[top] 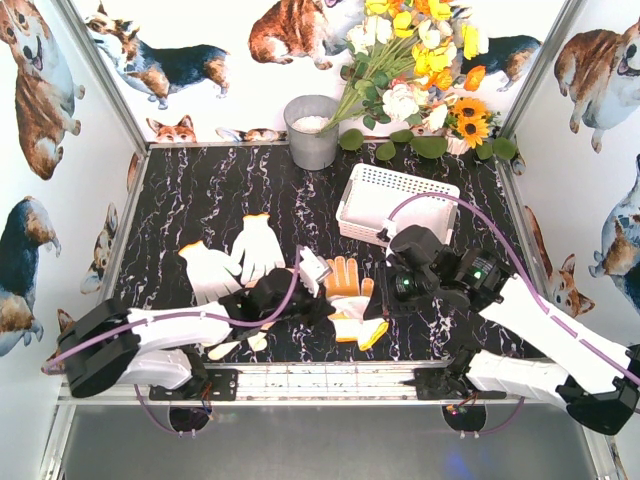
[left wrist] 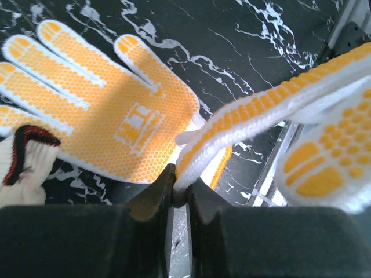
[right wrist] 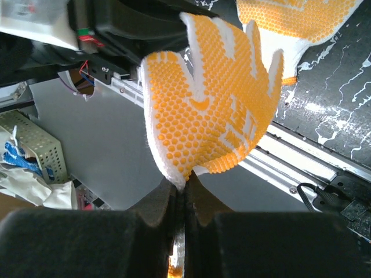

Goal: Put the gloves into the storage basket
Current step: Turn over the glove at the center of the board.

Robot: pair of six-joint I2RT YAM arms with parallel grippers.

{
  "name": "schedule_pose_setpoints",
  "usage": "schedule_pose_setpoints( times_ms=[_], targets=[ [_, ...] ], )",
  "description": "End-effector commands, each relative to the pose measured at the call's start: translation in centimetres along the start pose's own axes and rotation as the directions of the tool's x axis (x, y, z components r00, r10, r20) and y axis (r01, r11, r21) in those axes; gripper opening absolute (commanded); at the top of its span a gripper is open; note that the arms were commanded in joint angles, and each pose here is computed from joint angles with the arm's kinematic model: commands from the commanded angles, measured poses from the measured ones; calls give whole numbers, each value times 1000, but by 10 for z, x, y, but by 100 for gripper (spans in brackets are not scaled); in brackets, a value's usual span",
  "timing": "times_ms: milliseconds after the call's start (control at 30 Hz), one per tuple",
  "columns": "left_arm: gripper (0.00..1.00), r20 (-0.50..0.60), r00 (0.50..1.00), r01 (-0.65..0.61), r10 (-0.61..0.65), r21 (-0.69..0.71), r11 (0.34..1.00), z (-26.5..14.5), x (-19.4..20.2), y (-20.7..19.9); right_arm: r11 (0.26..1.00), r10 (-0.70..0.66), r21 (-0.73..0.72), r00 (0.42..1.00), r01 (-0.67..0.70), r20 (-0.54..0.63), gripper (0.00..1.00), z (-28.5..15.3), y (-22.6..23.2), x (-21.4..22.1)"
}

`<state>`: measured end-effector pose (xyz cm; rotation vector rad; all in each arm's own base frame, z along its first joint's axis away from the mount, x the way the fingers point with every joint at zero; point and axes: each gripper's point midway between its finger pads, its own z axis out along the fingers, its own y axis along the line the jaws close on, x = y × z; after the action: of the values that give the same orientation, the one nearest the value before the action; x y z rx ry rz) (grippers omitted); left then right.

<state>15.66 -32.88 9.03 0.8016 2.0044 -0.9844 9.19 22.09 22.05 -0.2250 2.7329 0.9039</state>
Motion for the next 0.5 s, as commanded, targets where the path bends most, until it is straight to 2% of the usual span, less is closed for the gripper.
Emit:
schedule_pose_setpoints(
  times_ms=[0,33,300,467],
  targets=[
    [3,46,999,14,-10,-86,996,-16,-19,7,996,13,-85,998,-8,63,0,3,12,-9],
    [0,46,999,27,-22,-93,995,-21,-19,7,995,24,-99,997,-17,70,0,7,13,-10],
    [0,30,992,122,-119,-194,973,-76,-23,9,963,159,-238,980,-127,120,0,40,22,-19],
    [0,-80,980,155,-184,-283,947,-114,-29,7,930,225,-315,971,-188,85,0,59,32,-16]
  ],
)
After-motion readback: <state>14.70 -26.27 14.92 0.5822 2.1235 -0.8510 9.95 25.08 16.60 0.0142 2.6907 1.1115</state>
